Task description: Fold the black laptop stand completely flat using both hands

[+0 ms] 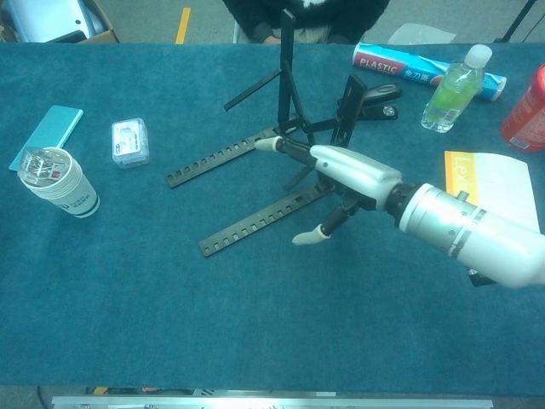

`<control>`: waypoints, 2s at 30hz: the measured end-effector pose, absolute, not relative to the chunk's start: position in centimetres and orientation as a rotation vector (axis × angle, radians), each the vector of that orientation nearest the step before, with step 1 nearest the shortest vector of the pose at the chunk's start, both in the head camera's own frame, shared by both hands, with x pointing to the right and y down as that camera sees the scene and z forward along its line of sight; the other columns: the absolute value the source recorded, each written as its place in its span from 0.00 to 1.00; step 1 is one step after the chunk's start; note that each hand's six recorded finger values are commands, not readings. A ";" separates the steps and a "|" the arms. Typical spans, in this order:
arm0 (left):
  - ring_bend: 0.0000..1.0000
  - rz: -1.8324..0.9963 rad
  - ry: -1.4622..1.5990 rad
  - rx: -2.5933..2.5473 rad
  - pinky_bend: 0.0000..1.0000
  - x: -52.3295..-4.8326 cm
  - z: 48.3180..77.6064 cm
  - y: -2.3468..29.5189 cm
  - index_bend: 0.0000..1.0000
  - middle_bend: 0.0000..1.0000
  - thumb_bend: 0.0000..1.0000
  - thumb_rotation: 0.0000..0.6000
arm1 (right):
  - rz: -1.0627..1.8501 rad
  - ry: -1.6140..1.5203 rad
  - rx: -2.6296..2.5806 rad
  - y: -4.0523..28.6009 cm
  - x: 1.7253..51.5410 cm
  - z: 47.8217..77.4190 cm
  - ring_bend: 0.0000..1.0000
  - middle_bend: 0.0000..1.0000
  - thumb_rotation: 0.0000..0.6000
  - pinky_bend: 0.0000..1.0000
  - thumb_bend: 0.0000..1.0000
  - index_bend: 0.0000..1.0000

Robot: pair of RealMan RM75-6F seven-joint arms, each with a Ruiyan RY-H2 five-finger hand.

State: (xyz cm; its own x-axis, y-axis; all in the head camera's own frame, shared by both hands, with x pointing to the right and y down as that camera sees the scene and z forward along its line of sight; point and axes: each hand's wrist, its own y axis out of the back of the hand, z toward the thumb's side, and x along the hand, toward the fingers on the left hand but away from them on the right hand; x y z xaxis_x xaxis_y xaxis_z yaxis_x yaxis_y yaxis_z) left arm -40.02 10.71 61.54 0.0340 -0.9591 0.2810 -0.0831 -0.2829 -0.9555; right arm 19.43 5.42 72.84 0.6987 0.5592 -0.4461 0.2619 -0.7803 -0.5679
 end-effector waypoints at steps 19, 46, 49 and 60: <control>0.00 -1.356 1.108 -1.495 0.00 -40.0 61.8 10.6 0.00 0.00 0.25 1.00 | 0.877 -0.643 -2.461 5.7 19.5 73.4 0.00 0.00 1.00 0.00 0.02 0.00; 0.00 -1.396 1.136 -1.476 0.00 -41.8 61.1 11.3 0.00 0.00 0.25 1.00 | 0.666 -0.844 -2.513 1.0 8.2 72.7 0.00 0.00 1.00 0.00 0.02 0.00; 0.00 -1.395 1.137 -1.477 0.00 -41.8 61.1 11.2 0.00 0.00 0.25 1.00 | 0.683 -0.867 -2.502 0.3 7.9 73.0 0.00 0.00 1.00 0.00 0.02 0.00; 0.00 -1.405 1.140 -1.476 0.00 -42.1 61.1 11.3 0.00 0.00 0.25 1.00 | 0.770 -0.946 -2.475 -2.5 7.2 74.9 0.00 0.00 1.00 0.00 0.02 0.00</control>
